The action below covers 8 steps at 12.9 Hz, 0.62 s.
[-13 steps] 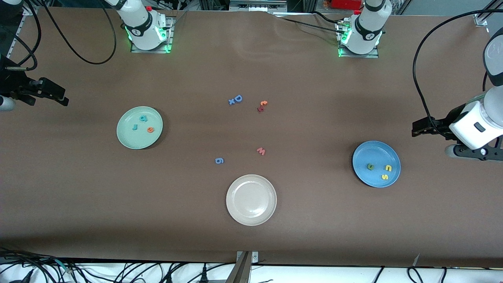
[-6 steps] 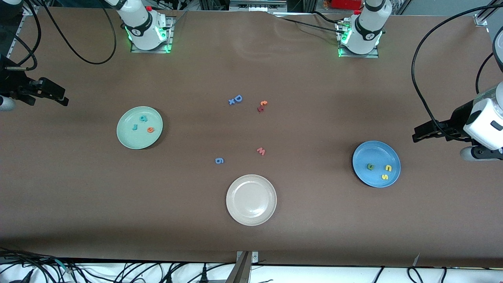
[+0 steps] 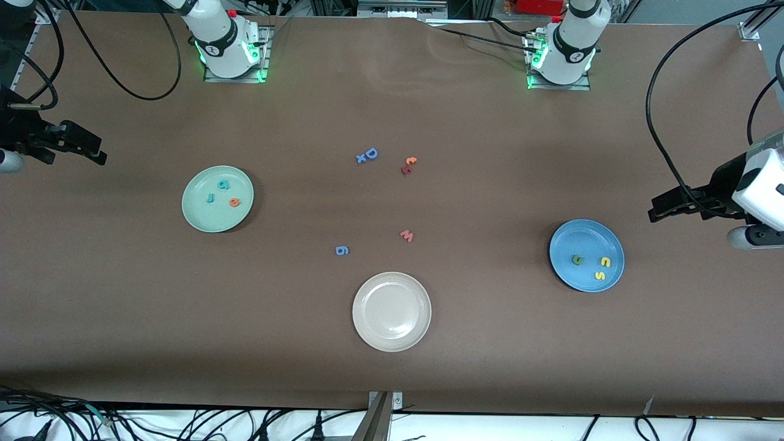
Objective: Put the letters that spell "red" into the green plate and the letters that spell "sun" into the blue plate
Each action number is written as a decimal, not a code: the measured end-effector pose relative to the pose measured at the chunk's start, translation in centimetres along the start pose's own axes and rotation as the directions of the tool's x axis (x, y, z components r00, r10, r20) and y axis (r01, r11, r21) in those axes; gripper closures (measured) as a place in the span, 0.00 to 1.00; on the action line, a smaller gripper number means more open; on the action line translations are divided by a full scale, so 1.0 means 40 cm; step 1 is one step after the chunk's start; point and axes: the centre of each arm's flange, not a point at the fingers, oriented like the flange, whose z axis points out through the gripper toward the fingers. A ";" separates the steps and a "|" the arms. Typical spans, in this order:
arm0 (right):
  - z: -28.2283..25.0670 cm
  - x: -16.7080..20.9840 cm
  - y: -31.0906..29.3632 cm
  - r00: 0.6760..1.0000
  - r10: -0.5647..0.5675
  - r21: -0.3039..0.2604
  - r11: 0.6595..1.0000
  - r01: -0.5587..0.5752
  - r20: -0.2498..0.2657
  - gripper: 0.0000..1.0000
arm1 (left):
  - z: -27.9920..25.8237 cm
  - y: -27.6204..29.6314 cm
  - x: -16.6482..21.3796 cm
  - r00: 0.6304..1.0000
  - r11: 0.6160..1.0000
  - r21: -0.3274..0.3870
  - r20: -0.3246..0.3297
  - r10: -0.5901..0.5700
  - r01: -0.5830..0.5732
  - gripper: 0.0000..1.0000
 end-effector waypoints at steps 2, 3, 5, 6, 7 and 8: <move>0.000 0.000 0.000 1.000 0.000 0.000 1.000 0.000 0.000 0.00 | -0.027 -0.004 -0.010 1.000 1.000 -0.004 -0.016 -0.001 0.001 0.00; 0.000 0.000 0.000 1.000 0.000 0.000 1.000 0.000 0.000 0.00 | -0.036 -0.004 -0.014 1.000 1.000 -0.006 -0.020 0.000 0.000 0.00; 0.000 0.000 0.000 1.000 0.000 0.000 1.000 0.000 0.000 0.00 | -0.050 -0.013 -0.021 1.000 1.000 -0.012 -0.027 -0.003 0.002 0.00; 0.000 0.000 0.000 1.000 0.000 0.000 1.000 0.000 0.000 0.00 | -0.047 -0.026 -0.023 1.000 1.000 -0.017 -0.028 -0.008 0.007 0.00; 0.000 0.000 0.000 1.000 0.000 0.000 1.000 0.000 0.000 0.00 | -0.040 -0.036 -0.027 0.999 1.000 -0.016 -0.045 -0.006 0.005 0.00; 0.000 0.000 0.000 1.000 0.000 0.000 1.000 0.000 0.000 0.00 | -0.031 -0.032 -0.037 0.997 1.000 -0.006 -0.071 0.008 -0.009 0.00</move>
